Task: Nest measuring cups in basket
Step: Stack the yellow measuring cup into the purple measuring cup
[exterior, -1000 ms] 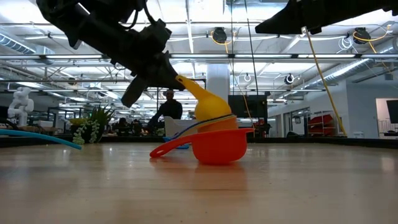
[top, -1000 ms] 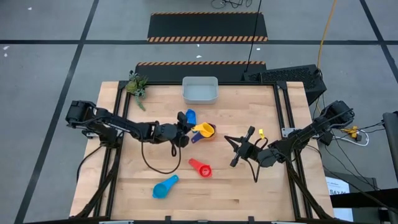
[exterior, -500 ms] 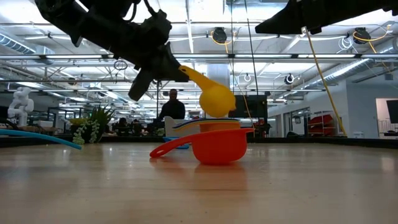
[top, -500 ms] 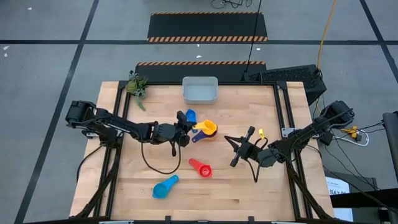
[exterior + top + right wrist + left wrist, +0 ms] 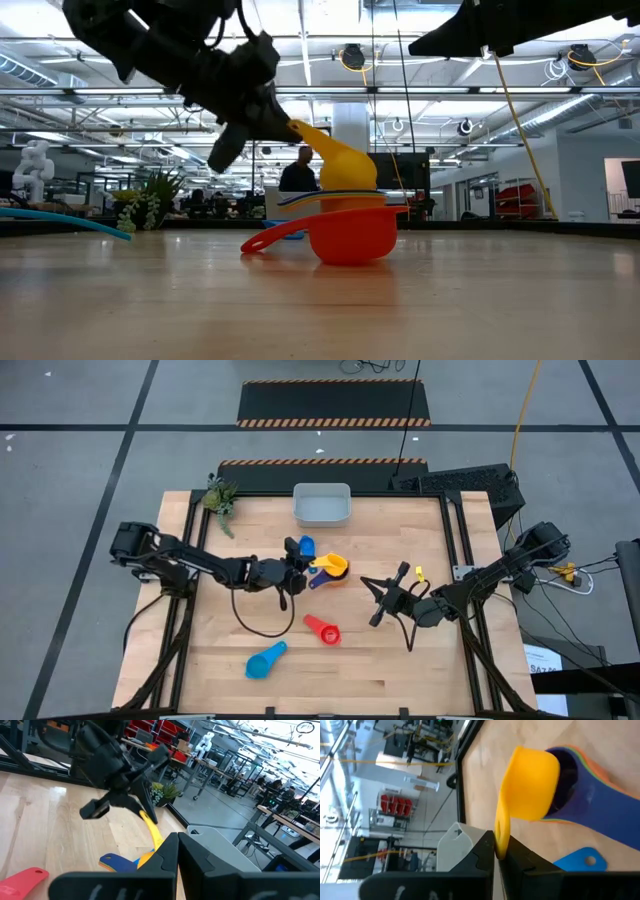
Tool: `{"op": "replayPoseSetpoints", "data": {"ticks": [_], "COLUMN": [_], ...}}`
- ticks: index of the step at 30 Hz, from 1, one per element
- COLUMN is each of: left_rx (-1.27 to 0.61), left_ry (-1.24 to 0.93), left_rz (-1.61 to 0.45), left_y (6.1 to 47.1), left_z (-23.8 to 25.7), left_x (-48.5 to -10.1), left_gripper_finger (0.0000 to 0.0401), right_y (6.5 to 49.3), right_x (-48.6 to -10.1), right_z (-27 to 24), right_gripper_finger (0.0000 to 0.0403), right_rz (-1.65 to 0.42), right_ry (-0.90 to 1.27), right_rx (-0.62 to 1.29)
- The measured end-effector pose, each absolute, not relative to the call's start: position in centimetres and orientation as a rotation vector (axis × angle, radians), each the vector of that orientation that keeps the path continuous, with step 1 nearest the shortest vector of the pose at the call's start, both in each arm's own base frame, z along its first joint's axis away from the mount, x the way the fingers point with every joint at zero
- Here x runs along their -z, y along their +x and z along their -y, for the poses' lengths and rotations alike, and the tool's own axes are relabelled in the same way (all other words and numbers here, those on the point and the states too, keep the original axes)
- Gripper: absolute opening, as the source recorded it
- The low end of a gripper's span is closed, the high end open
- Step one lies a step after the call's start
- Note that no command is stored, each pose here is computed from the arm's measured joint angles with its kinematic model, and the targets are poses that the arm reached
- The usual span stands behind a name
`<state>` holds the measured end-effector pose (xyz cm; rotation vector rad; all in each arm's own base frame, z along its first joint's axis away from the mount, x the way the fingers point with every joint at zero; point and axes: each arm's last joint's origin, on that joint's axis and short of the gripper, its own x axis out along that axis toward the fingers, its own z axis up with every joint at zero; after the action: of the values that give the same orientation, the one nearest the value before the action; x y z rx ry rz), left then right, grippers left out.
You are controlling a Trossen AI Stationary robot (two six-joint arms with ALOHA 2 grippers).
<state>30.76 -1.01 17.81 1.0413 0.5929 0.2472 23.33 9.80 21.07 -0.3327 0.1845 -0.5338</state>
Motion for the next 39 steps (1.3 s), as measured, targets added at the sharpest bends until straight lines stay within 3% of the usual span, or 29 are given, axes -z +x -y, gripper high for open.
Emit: {"op": "replayPoseSetpoints", "data": {"ticks": [18,31,39], "left_rx": [-0.246,-0.263,-0.249], "left_ry": [1.092,0.988,0.812], "left_rz": [-0.641,-0.642,-0.646], "left_y": [31.4,31.3,30.7], "left_z": [1.7,1.8,2.6], "left_x": [-15.7,-15.5,-15.4], "left_gripper_finger": [0.0034,0.0187,0.0241], "right_y": [23.3,23.3,23.3], "right_x": [-21.1,-21.1,-20.9], "right_z": [-9.8,-9.8,-9.8], "right_gripper_finger": [0.0,0.0,0.0], "right_rz": [-0.183,-0.187,-0.197], "right_ry": [-0.324,-0.338,-0.348], "right_rx": [0.534,0.533,0.53]}}
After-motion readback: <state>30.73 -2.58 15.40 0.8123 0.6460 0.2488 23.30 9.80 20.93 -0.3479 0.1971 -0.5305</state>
